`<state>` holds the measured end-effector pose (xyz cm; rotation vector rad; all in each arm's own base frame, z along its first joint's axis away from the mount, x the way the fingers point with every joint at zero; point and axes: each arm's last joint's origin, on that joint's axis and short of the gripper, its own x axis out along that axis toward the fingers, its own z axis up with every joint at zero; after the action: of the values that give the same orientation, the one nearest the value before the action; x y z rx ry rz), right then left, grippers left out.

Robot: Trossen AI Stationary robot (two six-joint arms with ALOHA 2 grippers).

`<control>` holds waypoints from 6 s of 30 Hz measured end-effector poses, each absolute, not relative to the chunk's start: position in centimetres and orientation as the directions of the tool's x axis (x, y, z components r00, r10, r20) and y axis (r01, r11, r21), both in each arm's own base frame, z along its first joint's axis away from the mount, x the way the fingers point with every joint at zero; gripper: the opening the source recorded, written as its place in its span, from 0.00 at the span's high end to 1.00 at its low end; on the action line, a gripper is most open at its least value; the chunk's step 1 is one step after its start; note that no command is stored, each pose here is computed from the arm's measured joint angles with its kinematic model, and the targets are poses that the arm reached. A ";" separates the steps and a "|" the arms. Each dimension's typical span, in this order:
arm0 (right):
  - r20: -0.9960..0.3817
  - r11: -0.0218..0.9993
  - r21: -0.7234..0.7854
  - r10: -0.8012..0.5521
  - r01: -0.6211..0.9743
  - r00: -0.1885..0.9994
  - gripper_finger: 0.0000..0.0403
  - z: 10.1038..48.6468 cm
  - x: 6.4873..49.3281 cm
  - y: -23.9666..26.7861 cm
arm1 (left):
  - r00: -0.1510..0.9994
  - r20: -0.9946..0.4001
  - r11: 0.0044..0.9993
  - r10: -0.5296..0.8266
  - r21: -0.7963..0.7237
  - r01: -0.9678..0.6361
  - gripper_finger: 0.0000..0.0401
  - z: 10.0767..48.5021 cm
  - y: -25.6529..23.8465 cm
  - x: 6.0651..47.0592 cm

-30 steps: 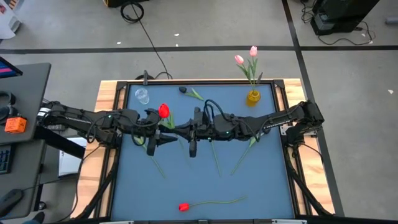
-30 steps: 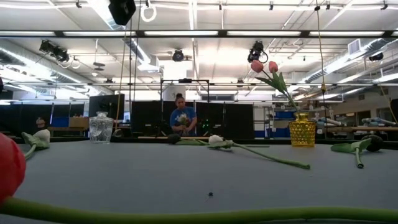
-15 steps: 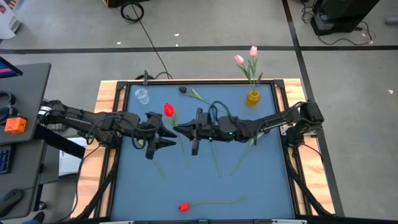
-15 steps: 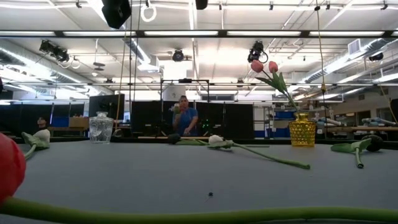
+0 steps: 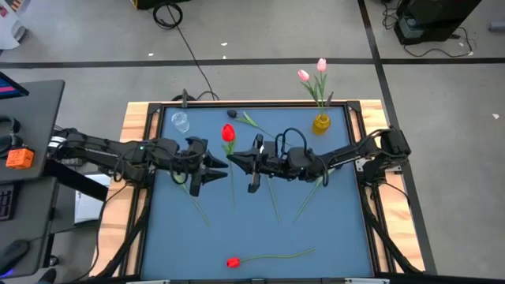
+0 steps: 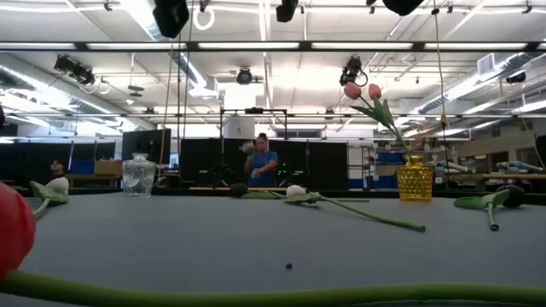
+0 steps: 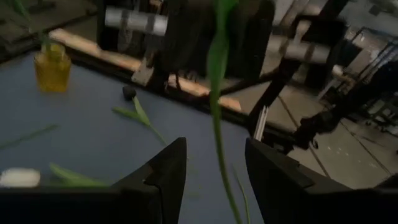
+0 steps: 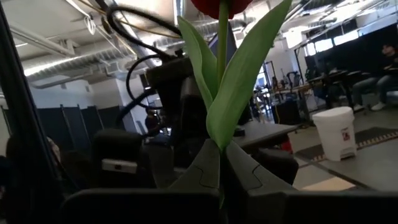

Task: Sort flowers into vase by color
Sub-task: Put the top red flower into the yellow vase, then put the red flower into the yellow vase

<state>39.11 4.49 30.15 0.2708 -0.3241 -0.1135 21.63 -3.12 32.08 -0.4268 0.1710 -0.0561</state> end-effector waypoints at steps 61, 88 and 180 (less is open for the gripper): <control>-0.020 0.440 0.111 -0.895 0.891 0.445 0.98 31.1 22.6 -0.4 | 0.798 -0.585 0.928 0.143 -0.202 -0.314 0.59 26.4 -2.0 22.6; 0.138 0.151 0.027 -0.980 0.988 0.146 0.97 26.9 14.6 -11.9 | 0.754 -0.587 0.849 0.296 -0.201 -0.489 0.59 26.3 1.5 22.6; -0.774 0.979 0.193 0.193 -0.065 0.603 0.74 17.0 36.0 19.9 | 0.736 -0.649 0.906 -0.195 -0.406 -0.118 0.59 22.7 -7.9 20.3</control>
<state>35.97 19.94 16.95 0.1511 0.9117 0.1496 20.33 -7.86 22.73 -0.4451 0.7494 -0.0444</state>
